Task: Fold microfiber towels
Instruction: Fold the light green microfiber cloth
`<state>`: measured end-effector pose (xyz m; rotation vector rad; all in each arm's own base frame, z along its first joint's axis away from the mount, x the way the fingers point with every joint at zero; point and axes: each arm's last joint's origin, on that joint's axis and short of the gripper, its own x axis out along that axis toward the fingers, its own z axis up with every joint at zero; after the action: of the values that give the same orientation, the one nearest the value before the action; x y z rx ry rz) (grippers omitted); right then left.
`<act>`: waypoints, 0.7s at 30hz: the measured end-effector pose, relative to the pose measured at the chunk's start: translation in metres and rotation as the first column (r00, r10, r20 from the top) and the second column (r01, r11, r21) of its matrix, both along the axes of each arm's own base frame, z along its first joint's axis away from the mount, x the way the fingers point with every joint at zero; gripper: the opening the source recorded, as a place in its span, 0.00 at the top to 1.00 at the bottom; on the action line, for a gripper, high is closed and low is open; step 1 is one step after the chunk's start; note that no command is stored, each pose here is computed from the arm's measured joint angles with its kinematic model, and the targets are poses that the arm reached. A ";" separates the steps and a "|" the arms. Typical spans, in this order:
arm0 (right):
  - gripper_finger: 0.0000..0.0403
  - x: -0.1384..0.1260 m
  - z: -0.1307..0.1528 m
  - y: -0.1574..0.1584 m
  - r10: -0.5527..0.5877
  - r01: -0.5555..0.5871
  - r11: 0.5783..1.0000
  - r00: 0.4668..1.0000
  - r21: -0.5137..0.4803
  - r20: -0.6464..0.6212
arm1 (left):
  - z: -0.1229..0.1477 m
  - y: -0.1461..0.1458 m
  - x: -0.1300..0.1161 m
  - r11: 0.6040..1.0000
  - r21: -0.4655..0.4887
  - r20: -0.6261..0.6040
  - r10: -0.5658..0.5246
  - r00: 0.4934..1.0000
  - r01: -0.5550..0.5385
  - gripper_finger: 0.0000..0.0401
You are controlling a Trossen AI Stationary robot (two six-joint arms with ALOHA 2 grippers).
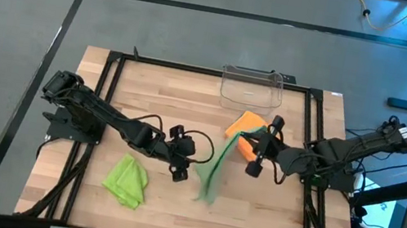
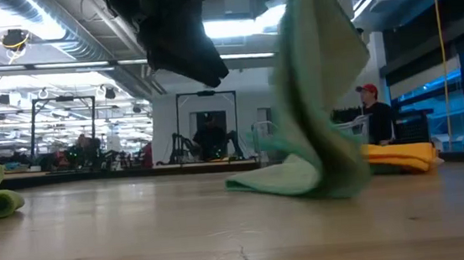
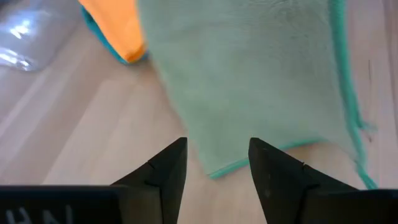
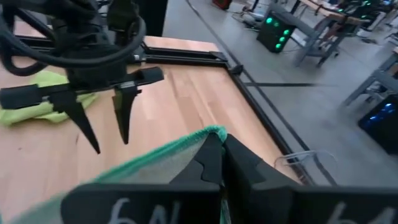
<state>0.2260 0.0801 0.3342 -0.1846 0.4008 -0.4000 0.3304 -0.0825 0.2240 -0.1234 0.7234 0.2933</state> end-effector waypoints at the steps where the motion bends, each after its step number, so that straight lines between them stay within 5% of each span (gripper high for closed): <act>1: 1.00 0.000 0.000 0.000 -0.007 0.007 1.000 1.000 -0.004 0.002 | 0.001 0.000 0.001 1.000 0.007 0.010 0.001 1.000 -0.001 0.59; 11: 1.00 0.006 0.006 -0.012 -0.049 0.050 0.995 0.999 -0.082 0.022 | 0.016 -0.003 0.013 0.998 0.032 0.190 -0.052 0.980 0.047 0.59; 21: 1.00 0.009 0.034 -0.016 -0.011 0.022 0.978 0.998 -0.205 0.054 | 0.017 -0.003 0.013 0.998 0.044 0.199 -0.043 0.979 0.035 0.59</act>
<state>0.2348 0.0642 0.3679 -0.3720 0.3090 -0.4620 0.3437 -0.0855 0.2406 -0.0988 0.5192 0.2534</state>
